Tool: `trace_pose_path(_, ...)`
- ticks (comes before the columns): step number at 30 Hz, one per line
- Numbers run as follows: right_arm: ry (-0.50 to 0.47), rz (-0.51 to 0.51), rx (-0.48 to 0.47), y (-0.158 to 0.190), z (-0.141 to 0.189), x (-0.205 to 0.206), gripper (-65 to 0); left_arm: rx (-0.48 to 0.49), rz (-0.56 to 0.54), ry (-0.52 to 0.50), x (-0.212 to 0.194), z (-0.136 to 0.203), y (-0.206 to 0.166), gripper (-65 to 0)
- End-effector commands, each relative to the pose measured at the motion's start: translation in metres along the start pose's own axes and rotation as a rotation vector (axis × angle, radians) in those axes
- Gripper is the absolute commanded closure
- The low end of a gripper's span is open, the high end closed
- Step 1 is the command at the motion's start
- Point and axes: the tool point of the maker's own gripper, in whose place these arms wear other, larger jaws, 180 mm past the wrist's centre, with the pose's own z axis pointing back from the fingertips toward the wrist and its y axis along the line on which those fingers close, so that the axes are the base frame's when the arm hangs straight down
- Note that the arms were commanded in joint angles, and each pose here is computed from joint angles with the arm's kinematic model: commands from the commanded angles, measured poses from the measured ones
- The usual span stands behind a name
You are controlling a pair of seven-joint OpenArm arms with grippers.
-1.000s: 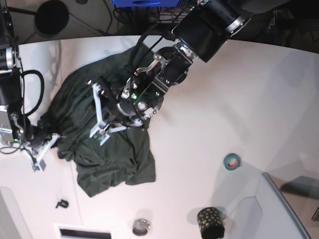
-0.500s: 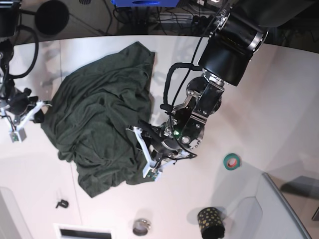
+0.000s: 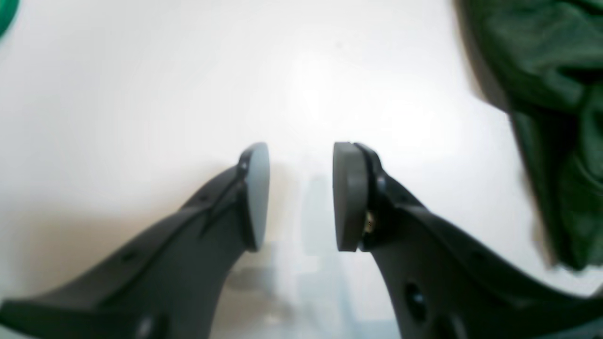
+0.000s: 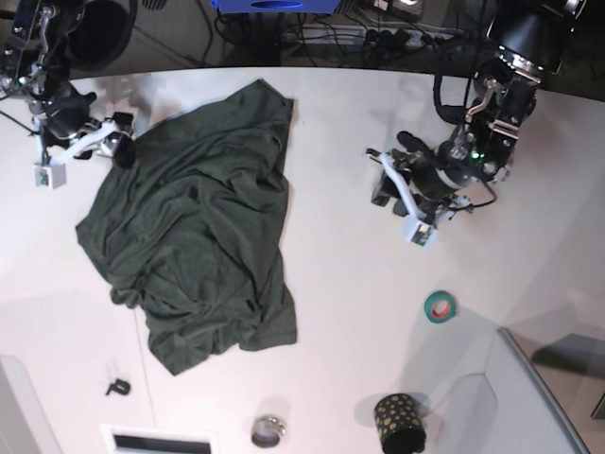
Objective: Layout the t-shirt on the table in an organized manner, then fold the t-shirt properly
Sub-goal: 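Drag the shirt edge with the right gripper away from the left gripper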
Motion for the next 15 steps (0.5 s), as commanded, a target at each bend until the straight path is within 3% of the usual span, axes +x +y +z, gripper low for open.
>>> trace_pose_path(1,-0.028,-0.001,0.014,0.001,-0.001,0.008,-44.4,0.007,0.021,-0.044,0.008,0.009,0.010,-22.9)
trace_pose_path(6,0.045,-0.060,0.027,0.003,-0.012,-0.024,-41.7,0.035,0.096,-0.064,-0.010,0.034,0.025,-23.0)
trace_pose_path(12,0.083,0.008,0.127,0.036,-0.019,-0.034,-41.3,0.078,0.138,-0.041,-0.031,0.046,0.039,-23.0)
trace_pose_path(15,0.085,0.018,0.141,0.041,-0.021,-0.034,-36.3,0.072,0.140,-0.023,-0.039,0.047,0.035,-23.0)
